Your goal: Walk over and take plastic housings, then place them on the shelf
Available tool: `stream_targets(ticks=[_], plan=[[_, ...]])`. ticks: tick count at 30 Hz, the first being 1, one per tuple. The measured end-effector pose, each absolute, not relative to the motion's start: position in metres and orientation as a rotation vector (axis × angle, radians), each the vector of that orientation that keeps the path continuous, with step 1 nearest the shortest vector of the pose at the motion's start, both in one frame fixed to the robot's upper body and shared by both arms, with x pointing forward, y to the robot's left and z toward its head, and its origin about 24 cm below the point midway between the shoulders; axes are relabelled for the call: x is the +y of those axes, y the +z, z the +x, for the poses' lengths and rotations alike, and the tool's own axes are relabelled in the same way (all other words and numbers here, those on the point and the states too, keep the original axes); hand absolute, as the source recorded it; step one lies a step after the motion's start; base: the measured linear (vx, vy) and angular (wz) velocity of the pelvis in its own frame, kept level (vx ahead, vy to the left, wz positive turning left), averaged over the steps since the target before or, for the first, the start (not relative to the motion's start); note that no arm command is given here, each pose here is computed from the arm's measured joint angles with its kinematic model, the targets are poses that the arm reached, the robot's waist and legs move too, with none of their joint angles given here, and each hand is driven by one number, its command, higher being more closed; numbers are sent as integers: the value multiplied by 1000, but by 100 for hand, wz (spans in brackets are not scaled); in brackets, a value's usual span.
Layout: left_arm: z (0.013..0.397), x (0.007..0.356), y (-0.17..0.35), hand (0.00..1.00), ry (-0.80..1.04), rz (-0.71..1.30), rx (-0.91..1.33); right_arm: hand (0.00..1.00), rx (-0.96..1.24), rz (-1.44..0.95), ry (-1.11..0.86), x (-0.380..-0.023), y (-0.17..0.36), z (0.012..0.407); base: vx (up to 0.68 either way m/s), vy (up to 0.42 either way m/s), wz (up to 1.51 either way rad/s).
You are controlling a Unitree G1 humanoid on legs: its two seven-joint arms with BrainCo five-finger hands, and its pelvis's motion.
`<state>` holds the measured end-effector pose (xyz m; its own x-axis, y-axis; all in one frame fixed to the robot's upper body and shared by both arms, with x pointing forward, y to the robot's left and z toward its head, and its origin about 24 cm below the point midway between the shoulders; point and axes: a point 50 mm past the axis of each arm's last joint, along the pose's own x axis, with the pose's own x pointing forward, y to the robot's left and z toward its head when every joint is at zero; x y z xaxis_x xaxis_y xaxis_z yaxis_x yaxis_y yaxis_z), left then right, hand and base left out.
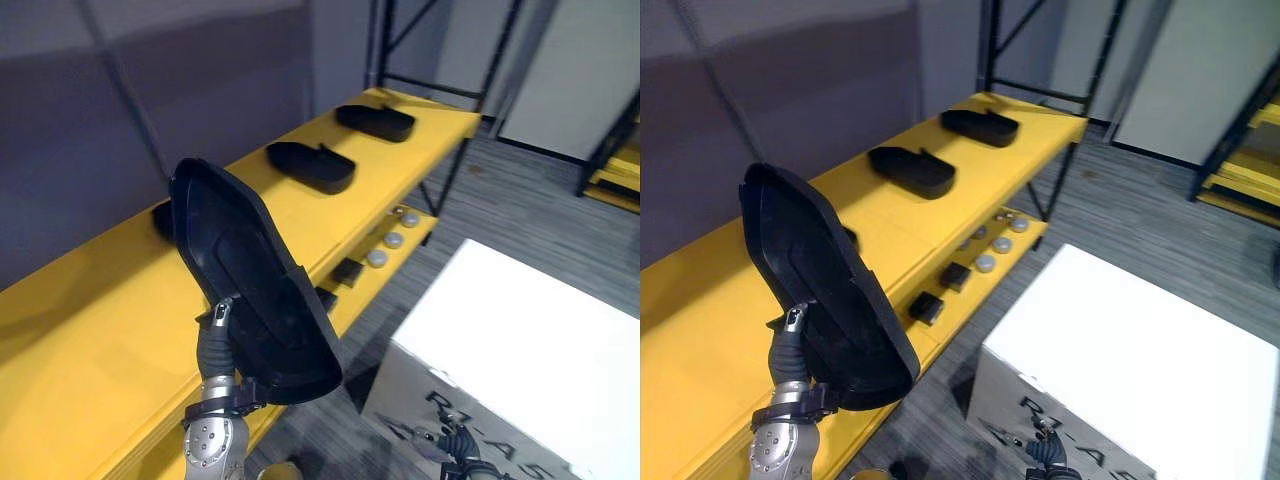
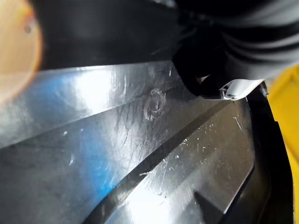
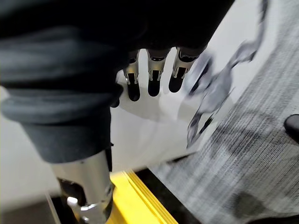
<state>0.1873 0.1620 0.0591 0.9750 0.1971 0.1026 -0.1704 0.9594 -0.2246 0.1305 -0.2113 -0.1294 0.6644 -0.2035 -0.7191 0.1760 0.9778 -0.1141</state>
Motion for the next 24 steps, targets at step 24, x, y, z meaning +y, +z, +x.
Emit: stream_targets(ticks=[24], plan=[[210,117,71,100,17,-177,-178,0,816,13,-209,-191,-130,112,120,-26,92]])
